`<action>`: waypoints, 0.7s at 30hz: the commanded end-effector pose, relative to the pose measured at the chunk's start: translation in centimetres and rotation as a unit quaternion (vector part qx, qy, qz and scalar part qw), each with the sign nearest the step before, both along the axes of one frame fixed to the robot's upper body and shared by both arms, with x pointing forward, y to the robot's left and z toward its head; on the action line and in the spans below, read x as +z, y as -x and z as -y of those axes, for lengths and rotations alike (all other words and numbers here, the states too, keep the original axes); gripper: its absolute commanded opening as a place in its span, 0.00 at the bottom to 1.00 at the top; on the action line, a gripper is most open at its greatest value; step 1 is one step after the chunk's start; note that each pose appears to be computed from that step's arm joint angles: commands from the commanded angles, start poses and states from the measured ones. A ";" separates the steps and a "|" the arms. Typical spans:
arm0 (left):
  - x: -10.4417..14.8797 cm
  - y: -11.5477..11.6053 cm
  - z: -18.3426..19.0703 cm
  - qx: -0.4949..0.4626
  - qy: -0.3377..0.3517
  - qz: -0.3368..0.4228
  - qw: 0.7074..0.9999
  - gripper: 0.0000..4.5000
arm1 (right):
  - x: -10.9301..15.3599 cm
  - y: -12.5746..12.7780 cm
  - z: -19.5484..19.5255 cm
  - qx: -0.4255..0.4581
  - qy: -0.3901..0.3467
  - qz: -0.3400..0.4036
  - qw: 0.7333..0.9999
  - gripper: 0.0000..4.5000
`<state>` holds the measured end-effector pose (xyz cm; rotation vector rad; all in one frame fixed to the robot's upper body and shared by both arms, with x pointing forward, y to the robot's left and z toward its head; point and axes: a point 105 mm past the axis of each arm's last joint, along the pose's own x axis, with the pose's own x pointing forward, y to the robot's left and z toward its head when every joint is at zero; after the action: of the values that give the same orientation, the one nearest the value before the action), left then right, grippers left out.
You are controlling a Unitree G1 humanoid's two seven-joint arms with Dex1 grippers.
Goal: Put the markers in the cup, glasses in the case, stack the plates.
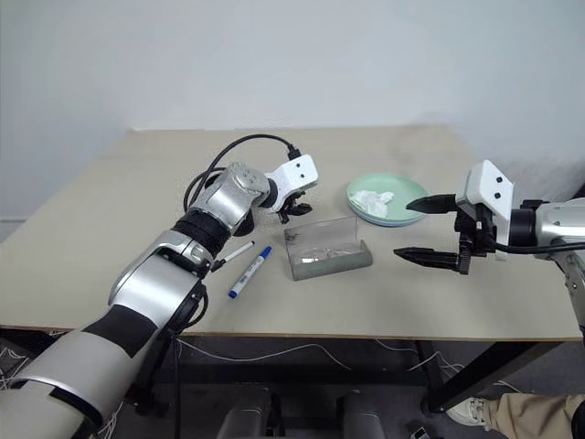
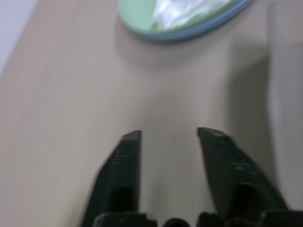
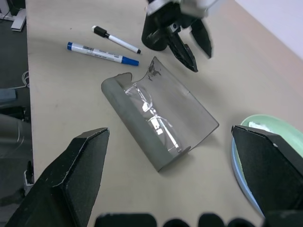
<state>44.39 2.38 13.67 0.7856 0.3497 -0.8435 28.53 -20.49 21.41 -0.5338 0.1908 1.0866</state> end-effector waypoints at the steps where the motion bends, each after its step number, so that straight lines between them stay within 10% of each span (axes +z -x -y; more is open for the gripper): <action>1: 0.3 -0.3 0.8 -0.003 -0.002 0.036 0.999 0.09 | 1.5 0.3 -0.3 0.005 -0.006 0.029 1.000 1.00; 21: -1.6 7.3 1.4 -0.210 -0.070 -0.028 0.975 0.09 | 1.5 0.3 -1.0 0.010 -0.010 0.026 1.000 1.00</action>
<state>37.71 1.65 10.46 0.9528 0.3549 -1.2338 28.43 -19.96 21.70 -0.5295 0.1783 1.0827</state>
